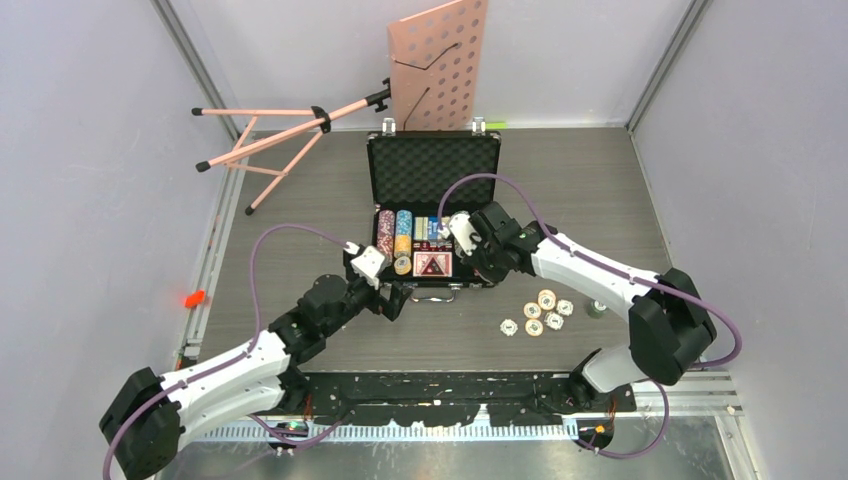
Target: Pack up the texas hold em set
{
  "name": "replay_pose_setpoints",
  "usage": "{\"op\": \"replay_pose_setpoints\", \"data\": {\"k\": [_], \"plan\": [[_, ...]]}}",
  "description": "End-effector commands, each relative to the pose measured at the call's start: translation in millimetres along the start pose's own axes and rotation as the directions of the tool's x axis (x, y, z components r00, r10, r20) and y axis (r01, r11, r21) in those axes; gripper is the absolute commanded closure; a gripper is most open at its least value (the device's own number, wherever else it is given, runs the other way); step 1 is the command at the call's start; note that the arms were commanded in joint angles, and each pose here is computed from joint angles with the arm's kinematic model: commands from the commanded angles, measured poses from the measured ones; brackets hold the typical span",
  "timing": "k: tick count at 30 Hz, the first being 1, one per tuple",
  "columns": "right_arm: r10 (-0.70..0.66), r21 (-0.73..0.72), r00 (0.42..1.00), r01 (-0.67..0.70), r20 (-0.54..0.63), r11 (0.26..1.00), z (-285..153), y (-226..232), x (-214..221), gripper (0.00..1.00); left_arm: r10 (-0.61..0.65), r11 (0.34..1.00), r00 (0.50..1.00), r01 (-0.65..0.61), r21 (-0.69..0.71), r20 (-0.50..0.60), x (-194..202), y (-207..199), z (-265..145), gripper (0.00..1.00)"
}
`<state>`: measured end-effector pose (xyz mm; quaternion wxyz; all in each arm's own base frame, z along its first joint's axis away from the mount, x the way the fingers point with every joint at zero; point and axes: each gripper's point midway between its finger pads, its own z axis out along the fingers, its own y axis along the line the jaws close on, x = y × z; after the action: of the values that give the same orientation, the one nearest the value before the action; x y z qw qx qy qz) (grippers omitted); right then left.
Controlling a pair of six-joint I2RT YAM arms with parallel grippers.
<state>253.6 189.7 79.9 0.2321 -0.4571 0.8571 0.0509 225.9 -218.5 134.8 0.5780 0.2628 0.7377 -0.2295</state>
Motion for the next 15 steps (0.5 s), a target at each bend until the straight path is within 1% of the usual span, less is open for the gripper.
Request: {"op": "replay_pose_setpoints", "data": {"k": [1,8,15], "plan": [[-0.033,0.185,0.996,0.017,0.081,0.983,-4.6,-39.9,-25.0,0.99,-0.003,1.0,0.997,0.003,-0.008,0.077,-19.3,1.2,-0.6,0.0],[-0.063,0.227,0.996,0.047,0.064,0.973,-0.4,-51.4,-32.4,0.99,0.004,1.0,0.997,-0.003,-0.009,0.075,-19.2,1.5,-1.2,0.0],[-0.143,0.201,0.99,0.137,0.015,0.97,7.6,-51.9,-31.9,0.99,0.006,1.0,0.997,-0.005,-0.007,0.077,-19.5,1.3,-1.0,0.0]]}}
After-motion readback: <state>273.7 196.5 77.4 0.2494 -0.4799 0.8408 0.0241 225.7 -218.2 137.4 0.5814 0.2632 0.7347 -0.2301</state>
